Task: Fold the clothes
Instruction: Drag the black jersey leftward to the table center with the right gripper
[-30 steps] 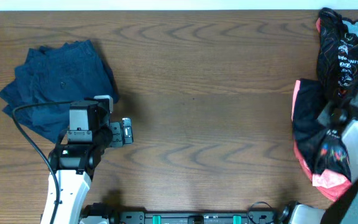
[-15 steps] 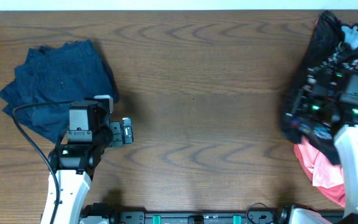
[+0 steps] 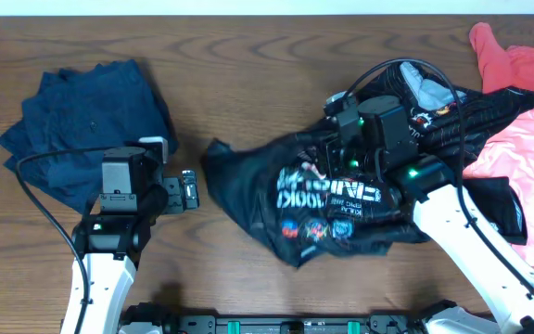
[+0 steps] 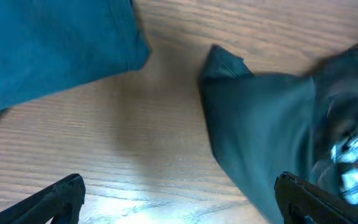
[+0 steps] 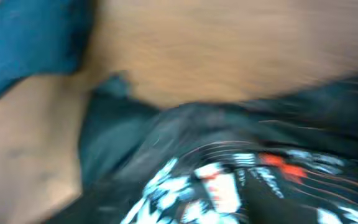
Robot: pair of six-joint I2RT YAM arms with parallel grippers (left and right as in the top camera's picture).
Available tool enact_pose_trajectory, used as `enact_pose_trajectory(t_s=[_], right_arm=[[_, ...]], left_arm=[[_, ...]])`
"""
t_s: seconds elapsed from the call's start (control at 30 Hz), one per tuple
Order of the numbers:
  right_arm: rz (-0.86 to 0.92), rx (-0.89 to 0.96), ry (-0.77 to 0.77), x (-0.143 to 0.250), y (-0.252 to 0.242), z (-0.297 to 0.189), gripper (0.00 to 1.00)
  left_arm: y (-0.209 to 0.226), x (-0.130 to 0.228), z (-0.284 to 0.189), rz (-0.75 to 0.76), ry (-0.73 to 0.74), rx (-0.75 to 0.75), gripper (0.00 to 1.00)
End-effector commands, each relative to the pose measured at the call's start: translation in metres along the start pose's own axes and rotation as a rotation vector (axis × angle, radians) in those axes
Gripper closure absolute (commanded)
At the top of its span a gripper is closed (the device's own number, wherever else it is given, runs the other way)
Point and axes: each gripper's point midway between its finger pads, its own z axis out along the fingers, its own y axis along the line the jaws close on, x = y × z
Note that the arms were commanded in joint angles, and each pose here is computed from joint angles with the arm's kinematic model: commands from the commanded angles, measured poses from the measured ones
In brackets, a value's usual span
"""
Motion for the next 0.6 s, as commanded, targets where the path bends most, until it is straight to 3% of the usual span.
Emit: enact_pose_trajectory(t_s=[0.0, 0.1, 0.23, 0.57], right_arm=[[0.097, 0.292, -0.074, -0.013, -0.062, -0.010, 0.01], [0.145, 0.346, -0.045, -0.005, -0.087, -0.020, 0.01], [0.225, 0.416, 0.030, 0.016, -0.121, -0.033, 0.01], [0.405, 0.556, 0.201, 0.068, -0.177, -0.068, 0.01]], left_arm=[[-0.001, -0.008, -0.004, -0.183, -0.021, 0.003, 0.02], [-0.019, -0.002, -0.004, -0.301, 0.023, 0.102, 0.02], [-0.055, 0.015, 0.002, -0.270, 0.136, 0.256, 0.02], [-0.099, 0.096, 0.058, -0.330, 0.527, 0.197, 0.02]])
